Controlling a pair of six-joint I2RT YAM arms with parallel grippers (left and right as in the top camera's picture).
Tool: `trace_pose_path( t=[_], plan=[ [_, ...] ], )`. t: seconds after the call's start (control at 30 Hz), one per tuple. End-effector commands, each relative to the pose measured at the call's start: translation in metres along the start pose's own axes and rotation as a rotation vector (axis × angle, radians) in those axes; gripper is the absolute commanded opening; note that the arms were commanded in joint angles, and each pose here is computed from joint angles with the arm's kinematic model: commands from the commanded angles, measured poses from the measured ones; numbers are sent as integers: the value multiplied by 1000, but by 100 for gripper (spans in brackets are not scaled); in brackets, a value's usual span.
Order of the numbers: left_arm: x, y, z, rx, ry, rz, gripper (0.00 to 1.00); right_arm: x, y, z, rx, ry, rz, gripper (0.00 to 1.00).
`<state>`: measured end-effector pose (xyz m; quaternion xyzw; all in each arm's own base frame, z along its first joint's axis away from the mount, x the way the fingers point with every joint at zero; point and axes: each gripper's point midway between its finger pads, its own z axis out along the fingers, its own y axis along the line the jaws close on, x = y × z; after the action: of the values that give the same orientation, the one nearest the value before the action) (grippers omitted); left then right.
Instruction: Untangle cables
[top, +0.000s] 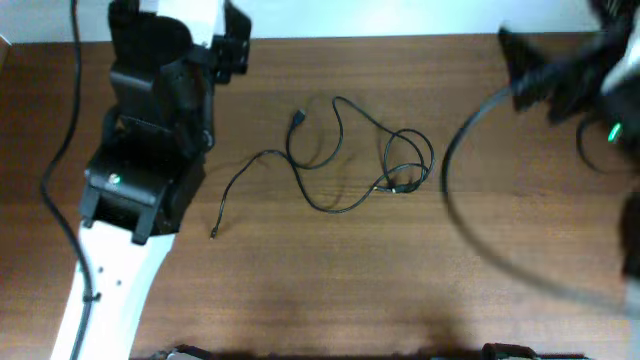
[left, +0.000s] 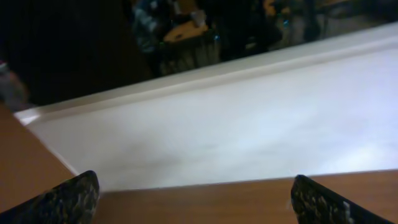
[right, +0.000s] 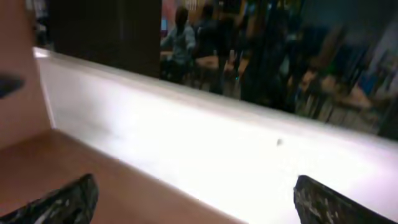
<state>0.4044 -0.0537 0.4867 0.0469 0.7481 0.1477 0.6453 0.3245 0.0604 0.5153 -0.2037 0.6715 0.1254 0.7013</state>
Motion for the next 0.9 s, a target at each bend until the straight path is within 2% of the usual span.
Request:
trace_pose_path(
  t=[0.0,0.07,0.13,0.2,0.23,0.27,0.33,0.4,0.47,0.53,0.6,0.63,0.67,0.7,0.77,0.87],
  plan=[
    [-15,68,-62,-84,-94,-68,99,-31,37,-100,149,-255,-26,99],
    [15,105,-106,-105,-164,-136,99,-41,54,-132,157,-312,1,99],
    [53,110,-139,-80,-303,-173,99,-24,68,-119,29,-254,158,99],
    [42,112,-150,-80,-480,-209,99,20,66,-87,-47,-101,264,99],
    [40,112,-149,-74,-493,-233,99,46,63,-72,-67,-10,315,99],
    [47,105,-135,-5,-455,-363,99,92,58,-49,-86,140,365,99],
    [72,59,-99,238,-305,-375,99,139,59,-19,-137,290,373,99],
    [125,24,-57,359,-63,-425,99,179,72,14,-187,422,396,99],
    [151,-15,-33,482,60,-429,99,225,100,45,-230,564,328,99],
    [150,-33,-30,534,54,-382,99,263,121,63,-238,679,270,99],
    [133,-35,-36,546,-16,-355,99,302,131,78,-264,763,269,99],
    [121,-28,-43,525,-65,-335,99,339,129,97,-223,815,359,99],
    [118,-27,-47,524,-76,-333,99,350,114,110,-114,813,469,99],
    [116,-26,-49,523,-84,-332,99,360,74,114,200,791,655,100],
    [120,-20,-45,483,-70,-335,99,388,22,73,883,669,1182,99],
    [126,-15,-42,442,-51,-324,99,391,19,69,1062,510,1482,99]
  ],
)
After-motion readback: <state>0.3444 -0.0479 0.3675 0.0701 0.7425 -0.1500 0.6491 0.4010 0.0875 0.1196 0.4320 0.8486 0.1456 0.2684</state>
